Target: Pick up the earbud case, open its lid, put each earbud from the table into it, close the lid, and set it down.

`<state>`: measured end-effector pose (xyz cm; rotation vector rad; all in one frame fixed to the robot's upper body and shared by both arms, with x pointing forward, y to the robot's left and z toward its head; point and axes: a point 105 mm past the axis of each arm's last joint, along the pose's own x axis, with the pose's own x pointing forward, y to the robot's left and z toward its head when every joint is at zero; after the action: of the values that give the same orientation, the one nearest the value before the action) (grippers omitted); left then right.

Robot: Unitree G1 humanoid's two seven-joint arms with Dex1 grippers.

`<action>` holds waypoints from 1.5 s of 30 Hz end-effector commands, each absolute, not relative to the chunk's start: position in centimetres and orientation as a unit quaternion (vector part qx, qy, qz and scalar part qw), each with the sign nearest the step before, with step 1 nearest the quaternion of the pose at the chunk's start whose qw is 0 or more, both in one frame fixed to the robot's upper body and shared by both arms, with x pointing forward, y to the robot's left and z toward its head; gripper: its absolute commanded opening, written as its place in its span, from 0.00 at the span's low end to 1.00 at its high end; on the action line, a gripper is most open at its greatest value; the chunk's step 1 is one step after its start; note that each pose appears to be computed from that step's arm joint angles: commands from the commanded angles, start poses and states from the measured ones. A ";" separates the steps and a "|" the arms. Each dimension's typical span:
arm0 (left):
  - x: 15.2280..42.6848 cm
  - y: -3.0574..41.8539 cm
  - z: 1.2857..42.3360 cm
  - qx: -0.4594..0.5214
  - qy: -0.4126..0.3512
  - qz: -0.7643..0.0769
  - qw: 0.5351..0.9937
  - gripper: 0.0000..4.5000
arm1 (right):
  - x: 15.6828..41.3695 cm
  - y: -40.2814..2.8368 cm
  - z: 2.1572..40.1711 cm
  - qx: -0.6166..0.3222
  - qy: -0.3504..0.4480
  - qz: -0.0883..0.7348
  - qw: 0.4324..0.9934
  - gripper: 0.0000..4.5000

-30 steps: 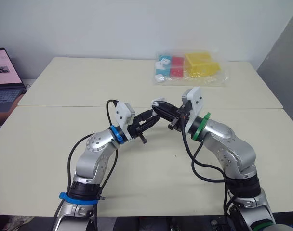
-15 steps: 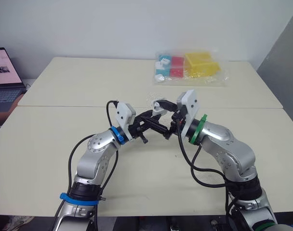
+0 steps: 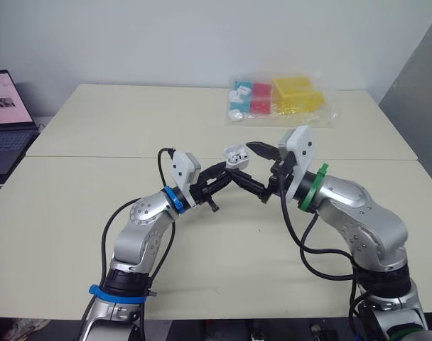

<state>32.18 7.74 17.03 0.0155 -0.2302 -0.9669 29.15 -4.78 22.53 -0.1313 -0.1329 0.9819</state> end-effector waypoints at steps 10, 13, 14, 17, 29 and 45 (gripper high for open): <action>29.5 6.5 17.8 0.024 -0.125 -0.534 0.836 0.16 | 31.7 -10.0 25.8 -0.137 -0.057 0.436 0.888 0.49; 28.9 6.0 17.7 0.021 -0.121 -0.551 0.826 0.16 | 32.8 -10.4 25.5 -0.160 -0.040 0.438 0.883 0.24; 28.7 5.9 17.6 0.021 -0.120 -0.555 0.823 0.16 | 33.0 -10.5 25.4 -0.167 -0.036 0.440 0.882 0.13; 28.1 5.2 17.6 0.020 -0.116 -0.574 0.810 0.16 | 33.4 -10.1 24.2 -0.191 0.006 0.477 0.858 0.00; 27.6 4.8 17.2 0.026 -0.104 -0.601 0.792 0.16 | 30.1 -8.0 23.6 -0.156 0.083 0.633 0.754 0.00; 27.5 4.7 17.5 0.027 -0.111 -0.601 0.791 0.16 | 28.1 -8.5 20.7 -0.151 0.145 0.643 0.737 0.00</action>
<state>27.93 4.92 15.27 0.0531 -0.1334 -1.2832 28.17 -8.14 21.54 -0.3228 0.2762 1.4350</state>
